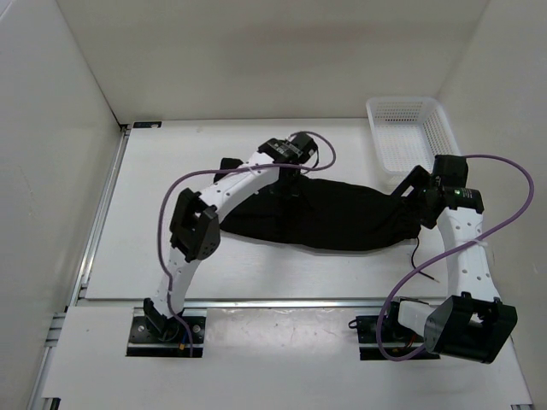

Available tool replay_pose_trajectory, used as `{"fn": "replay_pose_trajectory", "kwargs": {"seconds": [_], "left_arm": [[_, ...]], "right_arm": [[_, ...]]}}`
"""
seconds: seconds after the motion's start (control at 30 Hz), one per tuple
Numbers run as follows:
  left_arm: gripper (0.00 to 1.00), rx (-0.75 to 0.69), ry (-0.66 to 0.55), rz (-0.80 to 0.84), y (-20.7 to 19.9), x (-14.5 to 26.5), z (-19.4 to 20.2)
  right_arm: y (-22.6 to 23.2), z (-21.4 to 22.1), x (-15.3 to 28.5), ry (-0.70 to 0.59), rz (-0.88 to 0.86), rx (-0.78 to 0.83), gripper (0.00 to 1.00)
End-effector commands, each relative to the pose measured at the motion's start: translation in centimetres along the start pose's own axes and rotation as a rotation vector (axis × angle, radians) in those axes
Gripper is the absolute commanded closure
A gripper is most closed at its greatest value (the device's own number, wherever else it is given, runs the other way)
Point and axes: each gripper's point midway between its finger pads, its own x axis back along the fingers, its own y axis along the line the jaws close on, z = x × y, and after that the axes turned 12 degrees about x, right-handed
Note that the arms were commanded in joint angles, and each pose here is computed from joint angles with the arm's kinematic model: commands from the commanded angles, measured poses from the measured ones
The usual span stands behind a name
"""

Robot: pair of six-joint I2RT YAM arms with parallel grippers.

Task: Fold and stack the trousers
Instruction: Fold the trousers

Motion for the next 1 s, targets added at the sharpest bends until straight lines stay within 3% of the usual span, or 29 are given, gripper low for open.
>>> {"fn": "replay_pose_trajectory", "kwargs": {"seconds": [0.0,0.1,0.17,0.37,0.5,0.6,0.7,0.8,0.9,0.97], "left_arm": [[0.90,0.093,-0.180,0.272,-2.5,10.0,-4.8],[0.90,0.090,-0.170,0.356,-4.0,11.2,-5.0],[0.90,0.072,-0.129,0.363,-5.0,9.9,-4.1],[0.90,0.095,-0.088,0.260,-5.1,5.3,-3.0],[0.90,0.132,-0.088,0.236,-4.7,4.5,-2.6],[0.62,0.111,-0.062,0.251,-5.2,4.3,-2.2],[0.24,0.084,-0.041,0.243,-5.0,4.7,-2.0],[0.14,0.119,-0.131,0.282,-3.4,8.3,-5.6],[0.14,0.174,-0.221,0.324,-0.4,12.3,-8.9],[0.19,0.238,-0.224,0.279,3.4,11.8,-10.0]], "right_arm": [[0.5,-1.2,0.4,-0.036,-0.017,0.020,0.10],[0.5,-1.2,0.4,-0.036,-0.017,0.020,0.10],[0.5,-1.2,0.4,-0.036,-0.017,0.020,0.10],[0.4,-0.9,0.5,-0.028,-0.014,0.029,0.10],[0.3,-1.3,0.6,-0.040,-0.006,0.039,0.10],[0.3,-1.3,0.6,-0.040,-0.006,0.039,0.10],[0.3,-1.3,0.6,-0.040,-0.006,0.039,0.10],[0.2,-1.4,0.6,-0.043,0.002,0.038,0.10],[0.2,-1.5,0.8,-0.043,0.002,0.038,0.10],[0.0,-1.5,0.8,-0.046,0.011,0.038,0.10]]}}
